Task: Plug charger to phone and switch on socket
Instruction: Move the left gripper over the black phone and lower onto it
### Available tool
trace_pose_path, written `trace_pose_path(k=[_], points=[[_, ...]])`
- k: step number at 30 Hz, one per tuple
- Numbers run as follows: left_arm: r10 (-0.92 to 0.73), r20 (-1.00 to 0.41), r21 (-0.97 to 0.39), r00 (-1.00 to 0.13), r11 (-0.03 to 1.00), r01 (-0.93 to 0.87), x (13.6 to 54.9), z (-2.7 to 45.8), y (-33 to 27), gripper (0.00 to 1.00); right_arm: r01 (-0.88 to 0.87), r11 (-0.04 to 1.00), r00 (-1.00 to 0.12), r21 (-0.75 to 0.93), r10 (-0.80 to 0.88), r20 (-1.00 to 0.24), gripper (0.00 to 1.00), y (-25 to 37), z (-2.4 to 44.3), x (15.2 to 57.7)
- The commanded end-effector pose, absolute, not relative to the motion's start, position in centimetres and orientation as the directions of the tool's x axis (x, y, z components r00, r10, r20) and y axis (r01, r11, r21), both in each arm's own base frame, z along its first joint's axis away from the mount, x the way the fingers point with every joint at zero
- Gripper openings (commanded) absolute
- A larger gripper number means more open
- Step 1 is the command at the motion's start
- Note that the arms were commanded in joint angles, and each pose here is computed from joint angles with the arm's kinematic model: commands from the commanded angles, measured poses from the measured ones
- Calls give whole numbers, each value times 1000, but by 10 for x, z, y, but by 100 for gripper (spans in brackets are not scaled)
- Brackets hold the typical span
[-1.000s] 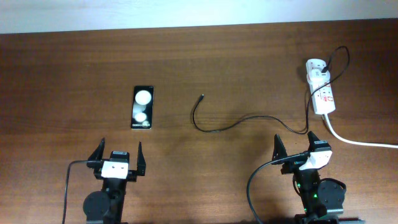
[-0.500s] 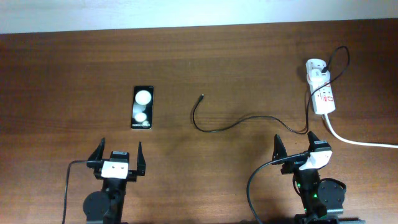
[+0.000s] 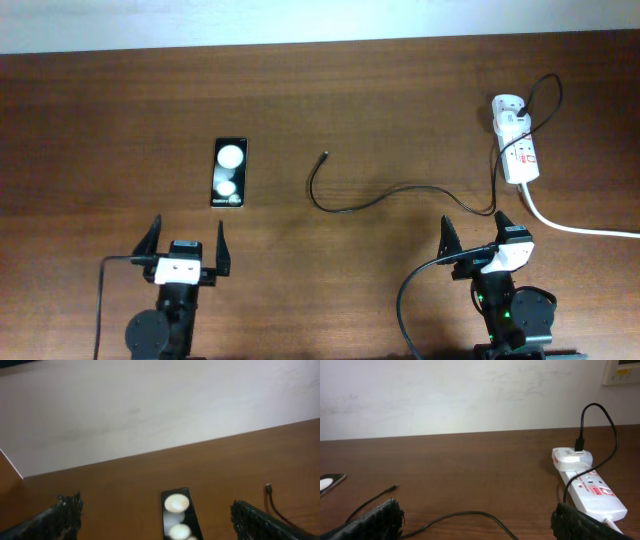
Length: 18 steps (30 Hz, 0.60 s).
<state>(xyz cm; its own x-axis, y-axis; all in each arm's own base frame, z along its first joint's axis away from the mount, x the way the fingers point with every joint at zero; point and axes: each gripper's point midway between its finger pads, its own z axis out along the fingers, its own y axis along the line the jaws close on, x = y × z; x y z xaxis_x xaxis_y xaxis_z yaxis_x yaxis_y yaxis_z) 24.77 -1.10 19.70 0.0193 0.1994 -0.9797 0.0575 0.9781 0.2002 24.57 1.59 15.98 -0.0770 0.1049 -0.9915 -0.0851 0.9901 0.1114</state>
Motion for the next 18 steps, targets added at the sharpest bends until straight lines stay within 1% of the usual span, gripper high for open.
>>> trace_pose_path(k=[1, 5, 10, 12, 15, 18], points=[[194, -978, 197, 78, 979, 40, 246, 248, -10, 99, -85, 989, -80, 119, 112, -991, 99, 16, 158, 245], [194, -978, 197, 80, 980, 40, 257, 298, -10, 99, -85, 989, -80, 119, 112, -991, 99, 16, 158, 245], [193, -980, 198, 53, 975, 97, 281, 325, -19, 99, -85, 989, -80, 119, 112, -991, 99, 16, 158, 245], [192, -981, 191, 5, 971, 145, 301, 330, -25, 99, -85, 989, -80, 119, 112, -991, 99, 16, 158, 245], [191, -973, 157, -131, 959, 236, 329, 321, -37, 99, -85, 989, -80, 119, 112, -991, 99, 16, 158, 245], [190, -935, 96, -299, 948, 302, 358, 305, -45, 99, -85, 989, -80, 119, 112, -991, 99, 16, 158, 245]])
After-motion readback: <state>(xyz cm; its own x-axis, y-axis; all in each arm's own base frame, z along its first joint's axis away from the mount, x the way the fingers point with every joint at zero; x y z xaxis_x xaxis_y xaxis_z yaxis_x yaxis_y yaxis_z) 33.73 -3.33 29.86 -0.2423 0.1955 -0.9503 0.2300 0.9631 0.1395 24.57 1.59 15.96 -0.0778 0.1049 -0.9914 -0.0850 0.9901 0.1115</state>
